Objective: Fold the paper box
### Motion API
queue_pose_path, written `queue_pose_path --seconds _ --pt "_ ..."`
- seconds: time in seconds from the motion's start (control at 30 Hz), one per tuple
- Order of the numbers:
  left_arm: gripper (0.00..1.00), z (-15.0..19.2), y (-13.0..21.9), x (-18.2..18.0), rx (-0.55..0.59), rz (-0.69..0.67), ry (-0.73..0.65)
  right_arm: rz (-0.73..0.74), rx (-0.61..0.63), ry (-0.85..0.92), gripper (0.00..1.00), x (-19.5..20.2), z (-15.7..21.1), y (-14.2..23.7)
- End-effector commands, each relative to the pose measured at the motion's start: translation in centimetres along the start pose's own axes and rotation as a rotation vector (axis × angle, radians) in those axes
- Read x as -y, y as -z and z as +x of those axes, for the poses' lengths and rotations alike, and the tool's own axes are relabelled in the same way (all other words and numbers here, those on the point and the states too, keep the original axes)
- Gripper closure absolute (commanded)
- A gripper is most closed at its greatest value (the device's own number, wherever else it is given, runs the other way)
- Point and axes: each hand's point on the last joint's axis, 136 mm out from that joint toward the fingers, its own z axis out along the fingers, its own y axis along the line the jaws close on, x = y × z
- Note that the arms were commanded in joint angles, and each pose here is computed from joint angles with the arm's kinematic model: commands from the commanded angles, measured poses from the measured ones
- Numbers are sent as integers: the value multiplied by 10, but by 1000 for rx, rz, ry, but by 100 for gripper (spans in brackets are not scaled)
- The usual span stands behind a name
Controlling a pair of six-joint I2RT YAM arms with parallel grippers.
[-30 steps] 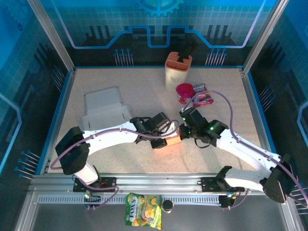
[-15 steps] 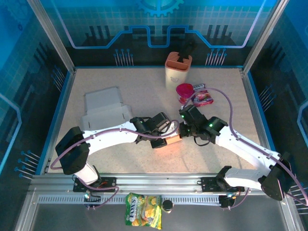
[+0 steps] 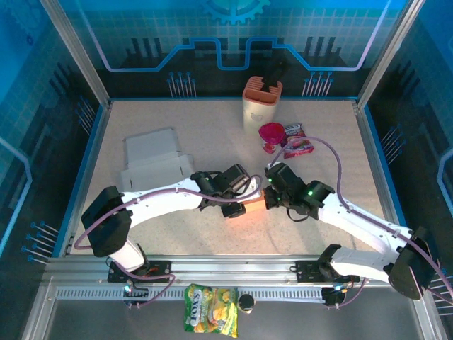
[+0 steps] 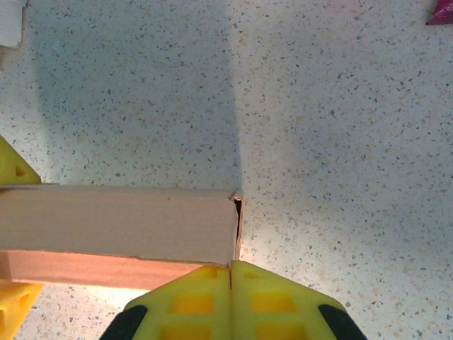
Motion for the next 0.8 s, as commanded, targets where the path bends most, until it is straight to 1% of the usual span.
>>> queue_pose_path --seconds 0.0,0.2,0.3,0.37,0.4,0.47,0.5,0.53,0.6,0.7,0.77 --pt "43 1 8 -5 24 -19 45 19 31 4 100 1 -2 1" --pt "37 -5 29 -9 112 -45 126 35 28 -13 100 0 -4 4" --pt "36 -9 46 -14 176 -73 203 46 14 -25 100 0 -4 5" --pt "35 -7 63 -23 208 -132 284 55 7 -31 100 -1 -4 5" --pt "36 -5 73 -27 221 -170 334 59 2 -37 100 -1 -3 6" --pt "43 5 89 -35 235 -231 440 66 -13 -40 100 -1 1 4" --pt "48 11 97 -38 237 -247 507 58 2 -48 100 -4 -7 9" --pt "50 18 101 -39 229 -258 565 57 0 -48 100 -6 -8 9" --pt "53 34 103 -35 196 -251 650 66 -10 -49 100 -6 -9 10" --pt "54 52 95 -28 125 -238 694 67 -14 -48 100 -7 -9 11" --pt "55 55 90 -24 94 -226 698 64 -19 -48 100 -8 -9 10"
